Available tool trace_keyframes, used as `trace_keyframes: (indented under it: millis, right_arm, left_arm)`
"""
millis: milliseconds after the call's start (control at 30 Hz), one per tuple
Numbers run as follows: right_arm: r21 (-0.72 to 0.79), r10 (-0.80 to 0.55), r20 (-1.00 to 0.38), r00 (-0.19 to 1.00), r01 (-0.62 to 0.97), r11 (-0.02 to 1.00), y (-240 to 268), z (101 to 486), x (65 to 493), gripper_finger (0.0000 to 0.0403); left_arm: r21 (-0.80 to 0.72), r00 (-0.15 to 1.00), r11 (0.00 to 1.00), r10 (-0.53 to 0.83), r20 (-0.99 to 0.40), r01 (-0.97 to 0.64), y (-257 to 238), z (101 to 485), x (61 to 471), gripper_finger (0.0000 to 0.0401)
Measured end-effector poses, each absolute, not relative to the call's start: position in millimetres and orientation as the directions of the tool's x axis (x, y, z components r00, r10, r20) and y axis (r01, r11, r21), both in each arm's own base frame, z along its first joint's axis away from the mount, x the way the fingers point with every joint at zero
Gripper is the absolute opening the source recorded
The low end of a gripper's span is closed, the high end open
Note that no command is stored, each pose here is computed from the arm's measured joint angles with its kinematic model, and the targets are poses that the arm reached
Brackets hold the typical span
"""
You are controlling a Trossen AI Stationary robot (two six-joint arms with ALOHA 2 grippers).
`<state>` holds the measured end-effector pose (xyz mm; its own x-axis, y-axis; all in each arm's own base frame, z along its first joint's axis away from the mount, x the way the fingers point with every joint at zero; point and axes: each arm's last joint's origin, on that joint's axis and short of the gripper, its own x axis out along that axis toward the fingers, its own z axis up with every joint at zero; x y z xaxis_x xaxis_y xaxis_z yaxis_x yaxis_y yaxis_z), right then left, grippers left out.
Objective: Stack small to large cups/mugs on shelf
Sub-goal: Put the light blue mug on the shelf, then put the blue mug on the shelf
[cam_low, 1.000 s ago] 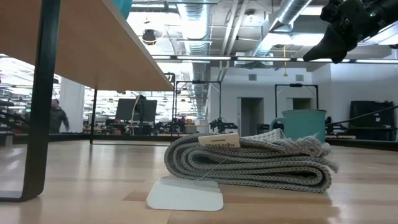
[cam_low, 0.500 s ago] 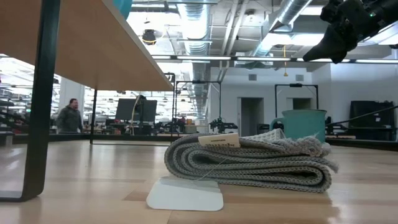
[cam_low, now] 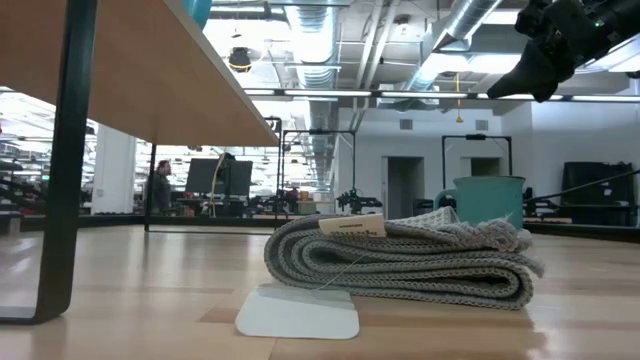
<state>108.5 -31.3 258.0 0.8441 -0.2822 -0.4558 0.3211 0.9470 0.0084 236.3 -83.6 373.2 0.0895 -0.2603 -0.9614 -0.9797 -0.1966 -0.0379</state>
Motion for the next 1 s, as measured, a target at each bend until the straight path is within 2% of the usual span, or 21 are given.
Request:
trace_keyframes:
  millis: [367, 1000]
  right_arm:
    - [0.003, -0.283, -0.456, 0.844, 0.319, 0.948, -31.3, 258.0, 108.5, 0.0024]
    - [0.001, -0.283, -0.455, 0.844, 0.318, 0.948, -31.3, 258.0, 108.5, 0.0024]
  left_arm:
    - [-0.009, 0.072, -0.199, -0.308, -0.949, -0.980, -85.0, 373.5, 235.8, 0.0138]
    - [-0.075, 0.109, -0.161, -0.215, -0.970, -0.984, -83.9, 373.9, 235.1, 0.0138]
